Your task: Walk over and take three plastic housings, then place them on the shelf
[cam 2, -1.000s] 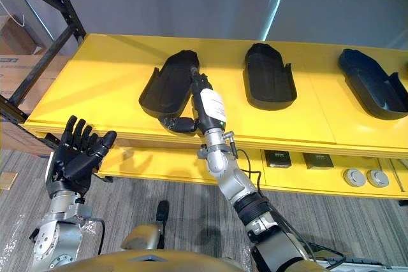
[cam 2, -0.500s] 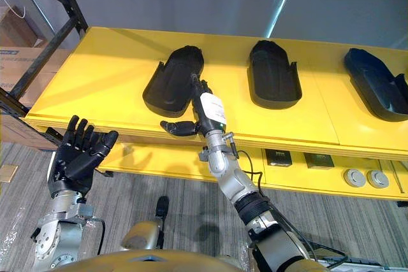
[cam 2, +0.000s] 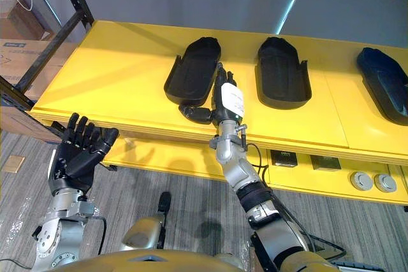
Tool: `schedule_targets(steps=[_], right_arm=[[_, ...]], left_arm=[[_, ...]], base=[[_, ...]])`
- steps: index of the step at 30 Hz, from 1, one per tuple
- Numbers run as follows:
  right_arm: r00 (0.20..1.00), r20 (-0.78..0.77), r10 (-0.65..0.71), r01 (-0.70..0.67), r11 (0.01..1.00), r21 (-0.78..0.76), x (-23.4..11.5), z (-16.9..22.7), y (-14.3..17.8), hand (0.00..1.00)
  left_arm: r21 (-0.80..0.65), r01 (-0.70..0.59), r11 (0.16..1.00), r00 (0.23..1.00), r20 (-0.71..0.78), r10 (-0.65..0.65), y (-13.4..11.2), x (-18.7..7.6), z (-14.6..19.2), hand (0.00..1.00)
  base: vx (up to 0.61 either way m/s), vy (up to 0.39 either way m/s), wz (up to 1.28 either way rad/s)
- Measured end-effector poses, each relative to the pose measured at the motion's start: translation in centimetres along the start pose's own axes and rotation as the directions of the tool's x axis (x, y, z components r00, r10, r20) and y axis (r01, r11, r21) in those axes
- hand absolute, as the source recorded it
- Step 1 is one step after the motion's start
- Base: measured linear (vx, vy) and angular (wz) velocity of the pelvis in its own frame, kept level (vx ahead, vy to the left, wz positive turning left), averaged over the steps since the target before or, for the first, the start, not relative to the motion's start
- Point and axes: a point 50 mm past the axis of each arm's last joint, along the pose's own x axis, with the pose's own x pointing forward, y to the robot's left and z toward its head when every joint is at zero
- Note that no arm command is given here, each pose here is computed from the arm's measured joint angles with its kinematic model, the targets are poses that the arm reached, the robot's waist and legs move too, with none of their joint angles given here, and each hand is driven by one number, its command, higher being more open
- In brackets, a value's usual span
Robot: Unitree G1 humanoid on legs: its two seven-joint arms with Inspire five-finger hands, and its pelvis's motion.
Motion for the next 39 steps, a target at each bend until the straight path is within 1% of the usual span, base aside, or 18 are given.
schedule_targets(steps=[6,9,14,16,19,20,21,22,24,27,30,33,36,39], right_arm=[[0.999,0.012,-0.035,0.035,0.999,0.004,1.2,0.7,-0.7,1.0],[0.999,0.02,-0.03,0.03,1.0,0.007,1.4,0.9,-0.8,1.0],[0.998,0.05,0.028,-0.033,0.993,0.117,1.4,1.5,-0.5,1.0],[0.996,0.084,0.034,-0.046,0.988,0.147,1.4,2.1,-0.7,1.0],[0.979,0.203,0.026,-0.062,0.983,0.174,1.6,4.0,-1.9,1.0],[0.965,0.262,0.009,-0.058,0.982,0.18,1.7,4.9,-2.8,1.0],[0.945,0.325,-0.024,-0.043,0.98,0.195,1.6,6.0,-3.9,1.0],[0.934,0.355,-0.04,-0.035,0.978,0.205,1.5,6.6,-4.4,1.0],[0.886,0.452,-0.107,-0.017,0.965,0.262,1.1,8.5,-6.3,1.0],[0.859,0.487,-0.156,0.006,0.955,0.295,1.1,9.3,-7.4,1.0],[0.869,0.459,-0.187,0.031,0.945,0.327,1.4,9.1,-7.8,1.0],[0.9,0.375,-0.222,0.08,0.93,0.358,2.7,8.7,-8.1,1.0],[0.955,0.22,-0.198,0.099,0.914,0.394,5.5,7.3,-8.1,1.0],[0.989,0.054,-0.14,0.108,0.916,0.386,7.8,5.2,-7.5,1.0]], left_arm=[[-0.01,0.016,1.0,1.0,-0.009,-0.016,-0.4,0.0,-0.2,1.0],[-0.01,0.016,1.0,1.0,-0.009,-0.016,-0.4,0.0,-0.2,1.0],[-0.009,0.016,1.0,1.0,-0.009,-0.016,-0.4,0.0,-0.2,1.0],[-0.008,0.015,1.0,1.0,-0.009,-0.015,-0.4,0.0,-0.2,1.0],[-0.002,0.012,1.0,1.0,-0.006,-0.012,-0.2,0.0,-0.1,1.0],[0.0,0.01,1.0,1.0,-0.005,-0.01,-0.2,0.0,-0.1,1.0],[0.003,0.005,1.0,1.0,-0.002,-0.005,0.0,0.0,0.0,1.0],[0.005,0.002,1.0,1.0,0.0,-0.002,0.1,0.0,0.0,1.0],[0.011,-0.006,1.0,1.0,0.006,0.006,0.3,0.0,0.2,1.0],[0.013,-0.008,1.0,1.0,0.008,0.008,0.3,0.0,0.2,1.0],[0.013,-0.007,1.0,1.0,0.007,0.007,0.3,0.0,0.2,1.0],[0.012,-0.009,1.0,1.0,0.005,0.009,0.3,0.0,0.2,1.0],[0.002,0.004,1.0,1.0,-0.005,-0.004,-0.1,0.0,-0.1,1.0],[-0.003,0.011,1.0,1.0,-0.014,-0.011,-0.3,0.0,-0.3,1.0]], base=[[-0.04,-0.013,0.0],[-0.02,-0.014,0.0],[-0.04,-0.018,0.0],[-0.04,-0.015,-0.01],[-0.04,-0.016,0.0],[-0.03,-0.016,0.0],[-0.03,-0.016,0.0],[-0.03,-0.016,-0.01],[-0.04,-0.018,-0.02],[-0.02,-0.01,-0.06],[0.0,0.0,-0.01],[0.0,0.0,0.0],[-0.02,-0.007,0.04],[-0.03,-0.022,0.13]])
